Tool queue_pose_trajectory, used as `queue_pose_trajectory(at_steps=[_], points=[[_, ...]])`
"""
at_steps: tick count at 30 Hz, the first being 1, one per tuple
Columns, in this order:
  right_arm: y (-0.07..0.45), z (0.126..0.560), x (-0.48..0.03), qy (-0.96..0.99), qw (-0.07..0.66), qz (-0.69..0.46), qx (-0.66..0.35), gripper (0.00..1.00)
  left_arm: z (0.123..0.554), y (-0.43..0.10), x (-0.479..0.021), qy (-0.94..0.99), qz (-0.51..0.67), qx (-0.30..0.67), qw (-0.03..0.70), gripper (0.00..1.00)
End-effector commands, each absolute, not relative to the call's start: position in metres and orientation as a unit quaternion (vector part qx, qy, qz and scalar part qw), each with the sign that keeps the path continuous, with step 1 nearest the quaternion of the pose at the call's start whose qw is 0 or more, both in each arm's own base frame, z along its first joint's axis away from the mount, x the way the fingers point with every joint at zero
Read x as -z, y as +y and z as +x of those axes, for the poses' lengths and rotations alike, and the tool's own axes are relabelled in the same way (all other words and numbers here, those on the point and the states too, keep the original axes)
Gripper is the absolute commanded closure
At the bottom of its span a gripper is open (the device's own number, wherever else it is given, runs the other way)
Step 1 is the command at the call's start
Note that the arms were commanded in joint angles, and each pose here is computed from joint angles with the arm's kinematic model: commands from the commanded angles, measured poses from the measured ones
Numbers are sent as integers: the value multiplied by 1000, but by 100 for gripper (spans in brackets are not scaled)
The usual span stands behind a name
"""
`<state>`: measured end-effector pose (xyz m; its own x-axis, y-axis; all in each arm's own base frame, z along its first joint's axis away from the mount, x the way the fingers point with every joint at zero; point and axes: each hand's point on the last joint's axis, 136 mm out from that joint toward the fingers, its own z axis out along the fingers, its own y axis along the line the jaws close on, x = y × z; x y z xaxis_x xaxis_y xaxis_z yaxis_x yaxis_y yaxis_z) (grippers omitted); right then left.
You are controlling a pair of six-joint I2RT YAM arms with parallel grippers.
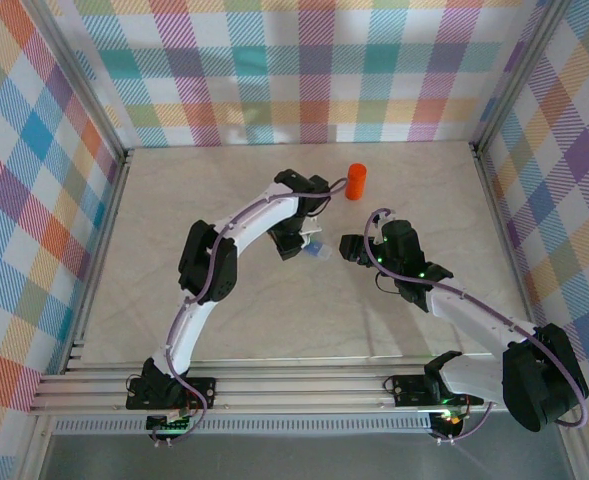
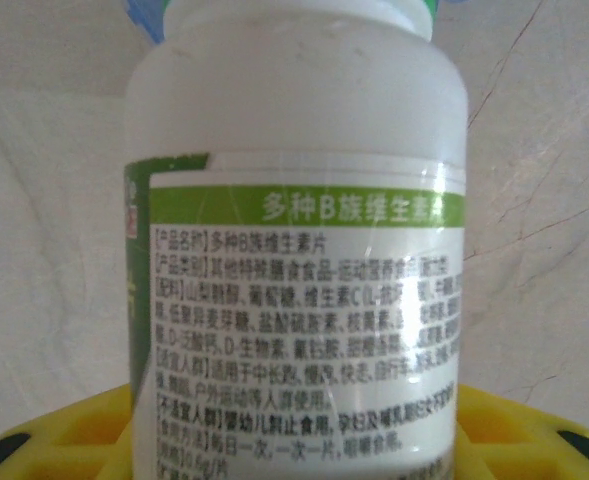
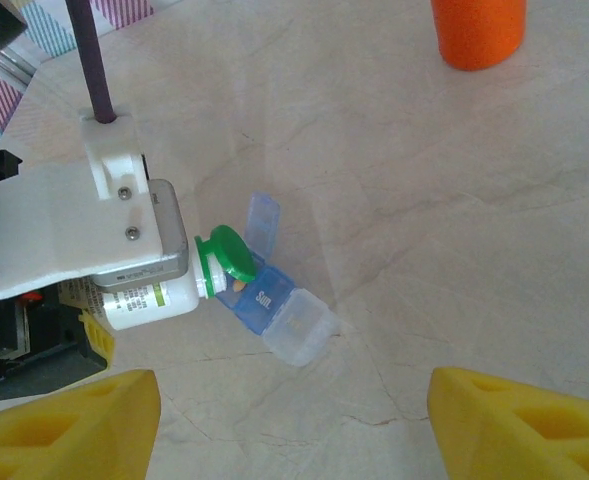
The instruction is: Sort the pills into containers
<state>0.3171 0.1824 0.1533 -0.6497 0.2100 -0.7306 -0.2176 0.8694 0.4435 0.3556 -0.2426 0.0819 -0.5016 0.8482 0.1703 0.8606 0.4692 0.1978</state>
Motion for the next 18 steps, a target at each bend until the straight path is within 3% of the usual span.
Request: queue_pose_trajectory(at_steps=[1,18], points=[[184,320,-159,865,425,0,-267,27,354,-237,-88,-842,-515,160,36,100],[186,321,-155,868,419,1,-267,27,349,-245,-92,-817,-550,172,31,100]])
